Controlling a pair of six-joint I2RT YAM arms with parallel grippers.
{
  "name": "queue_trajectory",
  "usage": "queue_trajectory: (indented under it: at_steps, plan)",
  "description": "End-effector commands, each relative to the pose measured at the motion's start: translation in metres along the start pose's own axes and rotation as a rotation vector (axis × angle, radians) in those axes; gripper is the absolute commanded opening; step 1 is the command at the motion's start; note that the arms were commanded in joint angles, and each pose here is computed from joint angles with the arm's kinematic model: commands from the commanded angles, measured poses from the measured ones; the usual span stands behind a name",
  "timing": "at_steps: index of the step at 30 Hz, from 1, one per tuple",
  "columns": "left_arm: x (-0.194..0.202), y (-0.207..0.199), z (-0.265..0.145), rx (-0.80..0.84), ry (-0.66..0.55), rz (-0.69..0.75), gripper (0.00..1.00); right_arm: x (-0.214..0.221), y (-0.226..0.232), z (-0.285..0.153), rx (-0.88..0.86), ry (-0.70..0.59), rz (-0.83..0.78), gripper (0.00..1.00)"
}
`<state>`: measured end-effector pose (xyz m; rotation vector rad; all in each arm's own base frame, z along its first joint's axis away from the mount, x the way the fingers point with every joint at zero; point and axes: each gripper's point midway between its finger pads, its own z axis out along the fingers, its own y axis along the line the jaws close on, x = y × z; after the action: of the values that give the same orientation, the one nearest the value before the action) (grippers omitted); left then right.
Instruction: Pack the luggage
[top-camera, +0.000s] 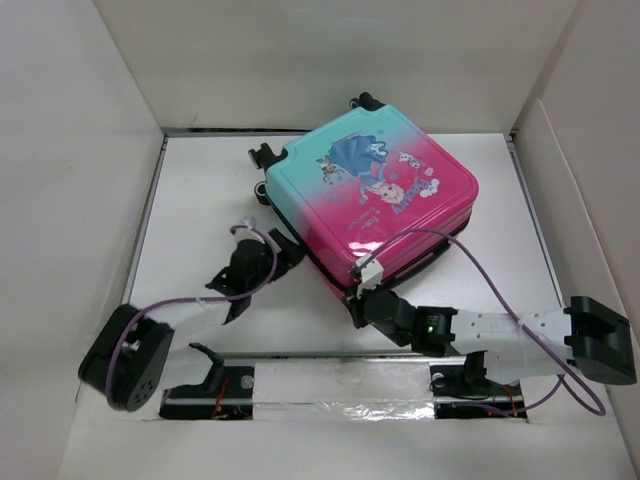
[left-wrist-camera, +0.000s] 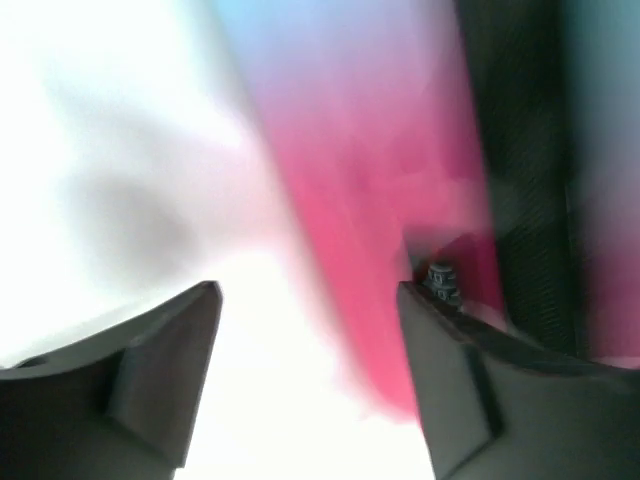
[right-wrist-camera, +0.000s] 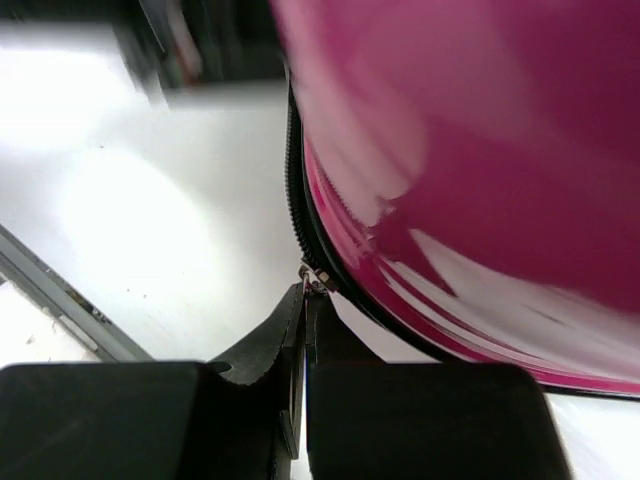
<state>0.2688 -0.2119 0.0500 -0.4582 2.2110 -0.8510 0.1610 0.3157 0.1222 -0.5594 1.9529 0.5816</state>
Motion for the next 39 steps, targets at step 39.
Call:
queue_trajectory:
  at_steps: [39]
  plan:
    - [-0.334,-0.062,0.022,-0.138,-0.402,-0.003,0.83,-0.045,0.058,-0.031,-0.328,-0.143,0.161,0.00]
